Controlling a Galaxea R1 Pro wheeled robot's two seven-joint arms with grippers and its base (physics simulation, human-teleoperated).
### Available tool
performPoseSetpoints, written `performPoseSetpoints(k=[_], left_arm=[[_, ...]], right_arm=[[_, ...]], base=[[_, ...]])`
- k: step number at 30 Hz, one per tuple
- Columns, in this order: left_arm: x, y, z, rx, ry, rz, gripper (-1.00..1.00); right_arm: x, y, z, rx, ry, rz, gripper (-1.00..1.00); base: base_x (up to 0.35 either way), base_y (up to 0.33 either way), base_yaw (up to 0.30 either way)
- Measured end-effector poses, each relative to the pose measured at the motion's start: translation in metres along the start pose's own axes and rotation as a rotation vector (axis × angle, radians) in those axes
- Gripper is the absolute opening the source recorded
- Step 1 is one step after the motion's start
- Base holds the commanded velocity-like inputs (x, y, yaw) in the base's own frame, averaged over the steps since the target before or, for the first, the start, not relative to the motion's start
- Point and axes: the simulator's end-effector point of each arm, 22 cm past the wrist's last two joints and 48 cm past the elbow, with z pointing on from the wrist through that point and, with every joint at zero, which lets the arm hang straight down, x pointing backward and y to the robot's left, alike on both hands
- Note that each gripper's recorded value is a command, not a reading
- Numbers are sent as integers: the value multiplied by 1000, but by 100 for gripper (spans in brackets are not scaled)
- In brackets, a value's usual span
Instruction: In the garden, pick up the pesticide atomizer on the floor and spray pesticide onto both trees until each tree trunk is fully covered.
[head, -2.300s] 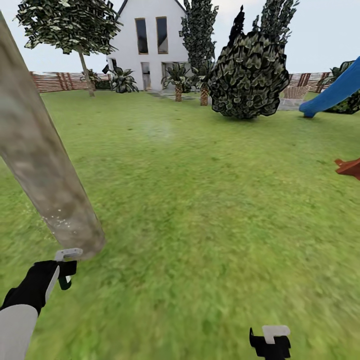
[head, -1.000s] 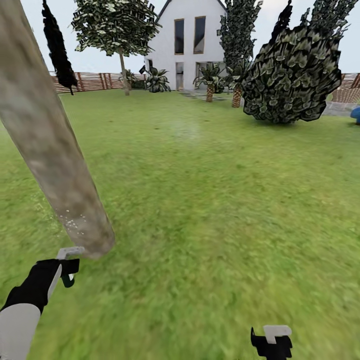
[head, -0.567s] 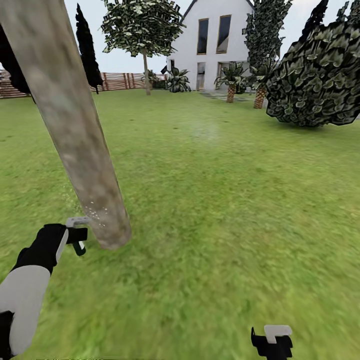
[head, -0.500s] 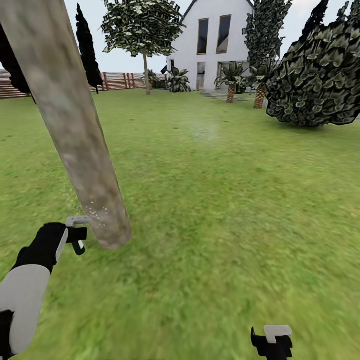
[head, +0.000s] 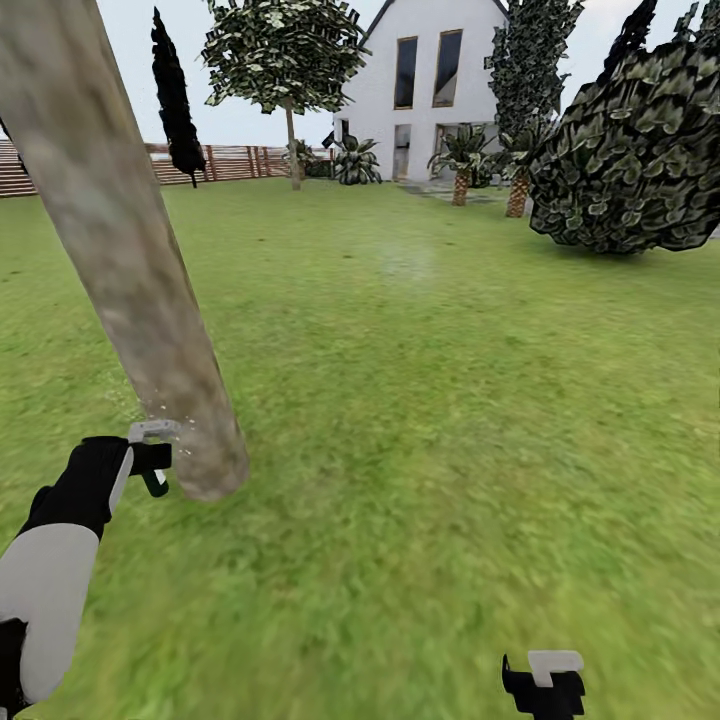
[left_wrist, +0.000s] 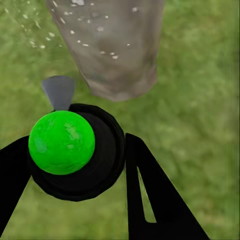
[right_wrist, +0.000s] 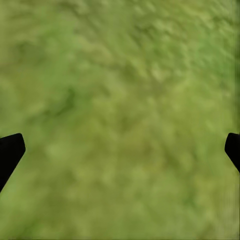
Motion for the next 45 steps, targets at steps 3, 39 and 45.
performPoseSetpoints(k=[3, 39, 45], left_arm=[[-10, -1, -2, 3, -14, -3, -100], [-2, 1, 0, -13, 0, 7, -100], [-1, -2, 0, -10, 2, 8, -100]], right_arm=[[0, 0, 0, 0, 0, 0, 100], [0, 1, 0, -3, 0, 1, 100], [0, 0, 0, -2, 0, 0, 100]], base=[[-76, -273, 106], [135, -233, 145], [149, -244, 93]])
